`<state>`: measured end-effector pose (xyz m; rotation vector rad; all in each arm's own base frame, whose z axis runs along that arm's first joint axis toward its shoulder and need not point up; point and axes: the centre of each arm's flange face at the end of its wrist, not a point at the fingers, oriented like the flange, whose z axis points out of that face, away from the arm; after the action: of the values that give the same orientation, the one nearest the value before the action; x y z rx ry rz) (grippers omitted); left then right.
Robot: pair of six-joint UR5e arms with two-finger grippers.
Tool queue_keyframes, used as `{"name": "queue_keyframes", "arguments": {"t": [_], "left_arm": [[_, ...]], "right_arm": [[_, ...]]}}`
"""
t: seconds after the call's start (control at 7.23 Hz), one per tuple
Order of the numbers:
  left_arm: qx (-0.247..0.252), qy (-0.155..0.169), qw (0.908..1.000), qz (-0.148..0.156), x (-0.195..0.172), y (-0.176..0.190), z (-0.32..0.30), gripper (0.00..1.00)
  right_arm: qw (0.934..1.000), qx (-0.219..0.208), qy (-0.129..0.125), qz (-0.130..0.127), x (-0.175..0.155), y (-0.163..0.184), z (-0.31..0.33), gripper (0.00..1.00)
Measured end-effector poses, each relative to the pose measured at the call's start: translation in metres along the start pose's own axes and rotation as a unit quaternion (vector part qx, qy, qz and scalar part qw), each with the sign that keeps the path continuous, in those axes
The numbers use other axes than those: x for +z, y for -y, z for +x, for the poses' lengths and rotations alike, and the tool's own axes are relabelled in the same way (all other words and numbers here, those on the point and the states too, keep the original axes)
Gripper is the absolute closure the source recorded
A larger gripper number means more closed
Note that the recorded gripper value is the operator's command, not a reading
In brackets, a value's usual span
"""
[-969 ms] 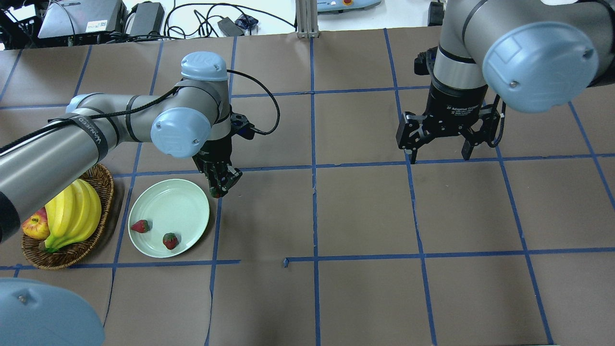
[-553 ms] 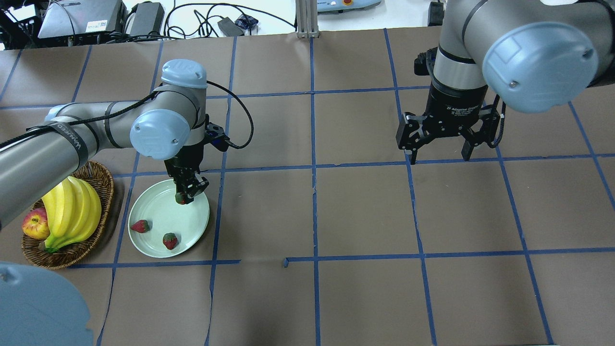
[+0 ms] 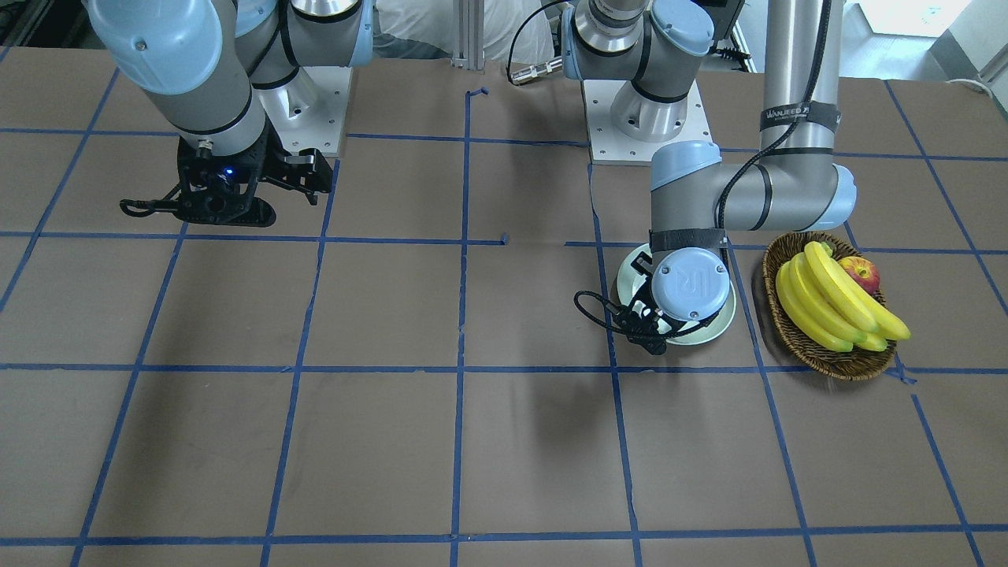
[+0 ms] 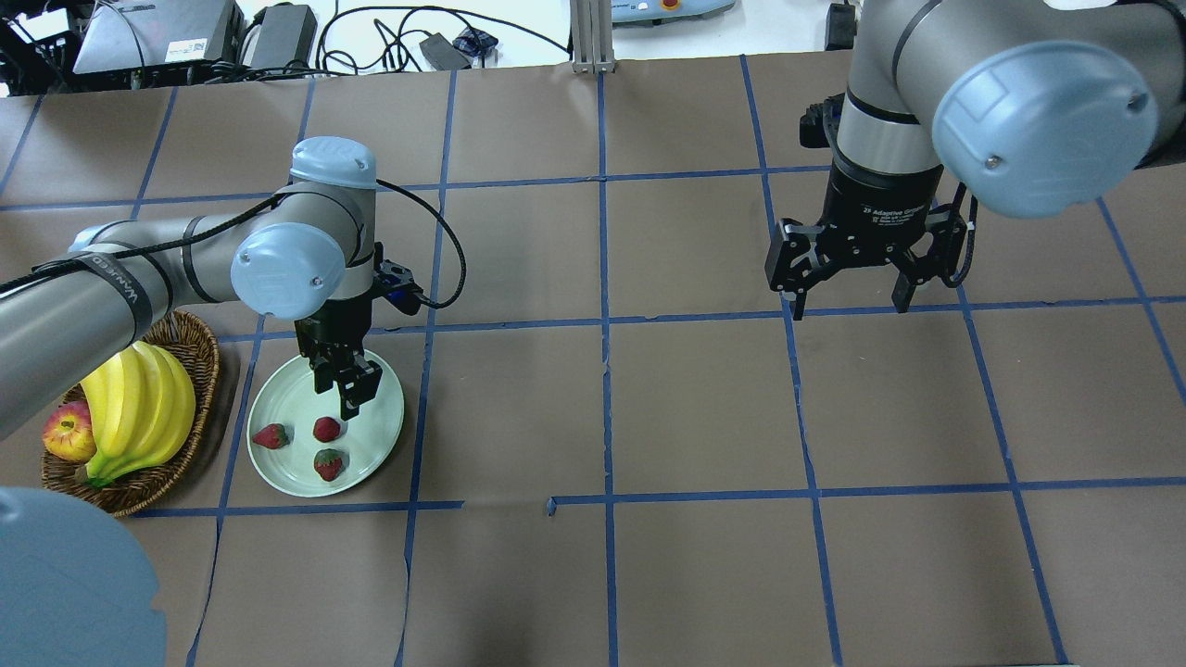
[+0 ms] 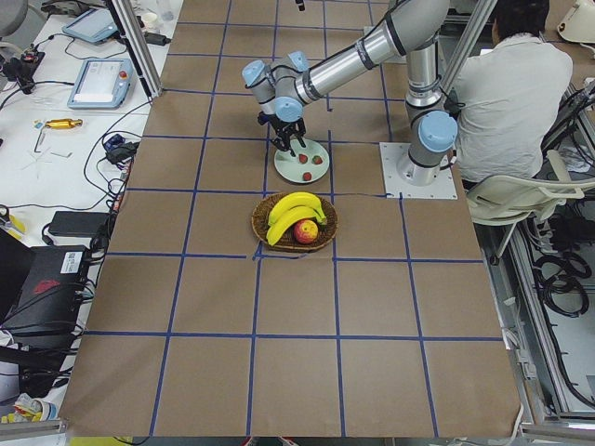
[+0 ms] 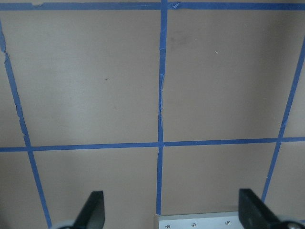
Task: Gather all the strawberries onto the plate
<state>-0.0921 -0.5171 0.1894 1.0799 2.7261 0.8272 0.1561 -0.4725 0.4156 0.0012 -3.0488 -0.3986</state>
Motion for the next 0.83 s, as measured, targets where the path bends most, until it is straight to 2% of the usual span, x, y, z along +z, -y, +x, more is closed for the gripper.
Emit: {"name": "queue_keyframes", "arguments": {"t": [0.14,0.28,0.42,0.55,0.83], "left_arm": [[-0.032,0.006,0.9994,0.011,-0.012,0.000,-0.004,0.00],[-0.082,0.006,0.9959,0.036,-0.031,0.002,-0.005,0.00],[-0.132,-0.008,0.9886,0.073,-0.053,0.003,-0.001,0.00],[-0.191,-0.021,0.9755,0.107,-0.075,0.000,0.006,0.00],[-0.317,-0.013,0.9304,0.184,-0.131,-0.006,0.035,0.00]], "right_arm": [[1.0000,-0.001,0.000,0.002,-0.002,-0.001,0.000,0.00],[1.0000,-0.002,0.001,0.005,-0.004,-0.001,0.000,0.00],[1.0000,-0.002,0.004,0.008,-0.007,-0.002,0.000,0.00],[0.9999,-0.002,0.008,0.013,-0.011,-0.002,-0.001,0.00],[0.9996,-0.001,0.010,0.026,-0.020,-0.001,-0.002,0.00]]}}
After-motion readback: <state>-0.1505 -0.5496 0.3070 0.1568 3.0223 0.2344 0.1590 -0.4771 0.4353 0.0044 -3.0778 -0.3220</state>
